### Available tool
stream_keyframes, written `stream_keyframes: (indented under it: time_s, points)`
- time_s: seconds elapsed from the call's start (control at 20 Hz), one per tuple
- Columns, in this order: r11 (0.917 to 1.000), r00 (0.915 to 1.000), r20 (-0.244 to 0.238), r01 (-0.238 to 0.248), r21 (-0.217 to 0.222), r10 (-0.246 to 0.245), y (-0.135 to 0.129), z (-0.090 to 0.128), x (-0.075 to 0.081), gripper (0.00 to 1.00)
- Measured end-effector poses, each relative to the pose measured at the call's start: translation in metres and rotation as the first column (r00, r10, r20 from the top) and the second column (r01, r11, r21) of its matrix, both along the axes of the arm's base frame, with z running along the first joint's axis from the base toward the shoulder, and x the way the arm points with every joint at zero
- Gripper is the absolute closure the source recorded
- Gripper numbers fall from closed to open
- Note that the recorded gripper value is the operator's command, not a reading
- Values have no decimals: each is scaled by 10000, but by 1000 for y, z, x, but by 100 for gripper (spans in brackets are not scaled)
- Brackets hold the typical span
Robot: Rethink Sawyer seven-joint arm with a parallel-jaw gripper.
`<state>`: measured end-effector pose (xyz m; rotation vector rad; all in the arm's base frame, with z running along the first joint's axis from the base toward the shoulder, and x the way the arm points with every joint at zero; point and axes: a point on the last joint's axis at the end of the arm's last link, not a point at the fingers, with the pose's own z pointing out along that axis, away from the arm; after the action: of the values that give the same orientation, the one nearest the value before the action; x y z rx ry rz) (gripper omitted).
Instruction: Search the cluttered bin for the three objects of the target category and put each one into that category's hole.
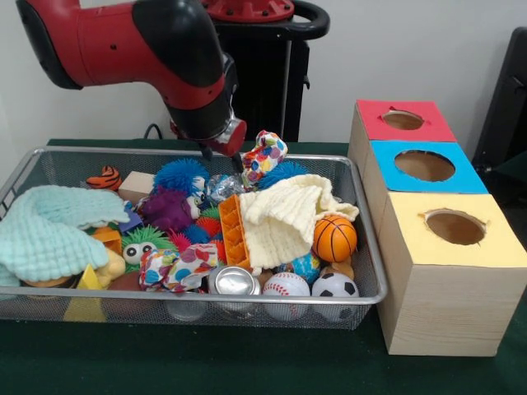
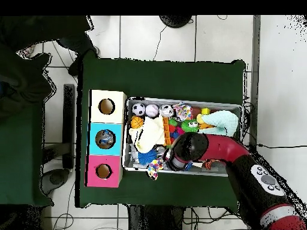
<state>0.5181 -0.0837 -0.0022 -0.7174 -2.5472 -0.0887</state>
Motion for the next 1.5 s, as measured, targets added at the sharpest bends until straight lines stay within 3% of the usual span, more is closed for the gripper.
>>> stream_keyframes:
  time_s: [0.45, 0.85, 0.95, 1.1, 1.15, 1.3, 1.5]
  points:
    - [9993, 9994, -228, -261, 270, 267, 24, -18, -6, 0]
    - [9943, 9944, -81, -1055, -151, 1053, 36, -31, -6, 0]
    - [9881, 9891, -61, -1473, -435, 1472, 40, -33, -7, 0]
    - [9836, 9854, -53, -1701, -605, 1701, 42, -33, -6, 0]
    - [9762, 9799, -48, -1992, -853, 1995, 45, -33, -6, 0]
    - [9700, 9754, -38, -2197, -1037, 2205, 46, -31, -5, 0]
    - [9540, 9647, -26, -2610, -1478, 2635, 48, -28, -2, 0]
